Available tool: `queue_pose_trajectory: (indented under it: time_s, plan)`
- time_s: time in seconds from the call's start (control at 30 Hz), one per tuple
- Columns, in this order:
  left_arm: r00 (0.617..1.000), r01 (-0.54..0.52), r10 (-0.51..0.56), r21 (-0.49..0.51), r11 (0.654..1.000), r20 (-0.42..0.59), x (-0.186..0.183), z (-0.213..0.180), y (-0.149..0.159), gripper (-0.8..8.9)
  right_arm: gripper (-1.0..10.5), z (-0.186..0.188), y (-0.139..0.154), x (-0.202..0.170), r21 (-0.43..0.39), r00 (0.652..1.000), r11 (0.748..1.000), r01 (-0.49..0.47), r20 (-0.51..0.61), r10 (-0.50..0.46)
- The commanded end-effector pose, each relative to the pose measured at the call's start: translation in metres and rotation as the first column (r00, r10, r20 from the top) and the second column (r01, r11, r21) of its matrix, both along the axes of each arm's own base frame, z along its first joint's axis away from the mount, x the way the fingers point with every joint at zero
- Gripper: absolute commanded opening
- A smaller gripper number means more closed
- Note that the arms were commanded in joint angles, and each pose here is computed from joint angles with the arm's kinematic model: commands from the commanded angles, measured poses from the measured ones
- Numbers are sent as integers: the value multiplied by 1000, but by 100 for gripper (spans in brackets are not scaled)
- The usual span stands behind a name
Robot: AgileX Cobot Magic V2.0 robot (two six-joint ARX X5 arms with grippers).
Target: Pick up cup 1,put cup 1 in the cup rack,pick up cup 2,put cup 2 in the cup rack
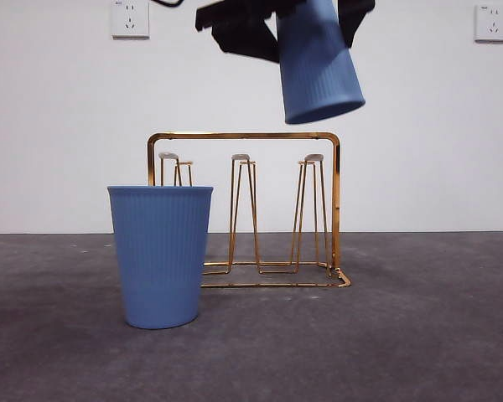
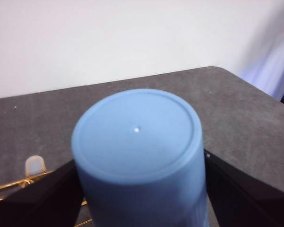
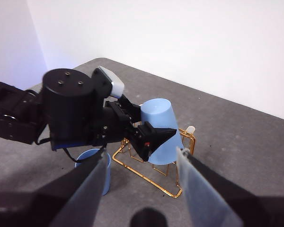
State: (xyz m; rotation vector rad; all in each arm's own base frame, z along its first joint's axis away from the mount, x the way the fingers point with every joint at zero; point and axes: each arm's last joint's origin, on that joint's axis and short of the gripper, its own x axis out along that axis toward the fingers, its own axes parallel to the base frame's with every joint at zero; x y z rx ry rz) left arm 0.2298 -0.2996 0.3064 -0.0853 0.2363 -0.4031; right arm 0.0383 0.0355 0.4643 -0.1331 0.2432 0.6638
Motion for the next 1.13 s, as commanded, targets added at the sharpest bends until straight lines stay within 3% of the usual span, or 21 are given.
queue_pose_trajectory:
  time_s: [0.03,0.53,1.13]
  plan:
    - [1000,-6,6,-7,1000,-10,4,-9,-6,-8,252,0,0,0,-3,1000,1000,-2,6,2]
    - [995,-83,85,38,996,-50,15,-44,-20,-8,250,-1,0,0,-4,1000,1000,-25,3,25]
    - [990,-82,93,102,991,-102,14,-80,-36,-8,249,-3,1,-1,-30,998,997,-65,-6,65]
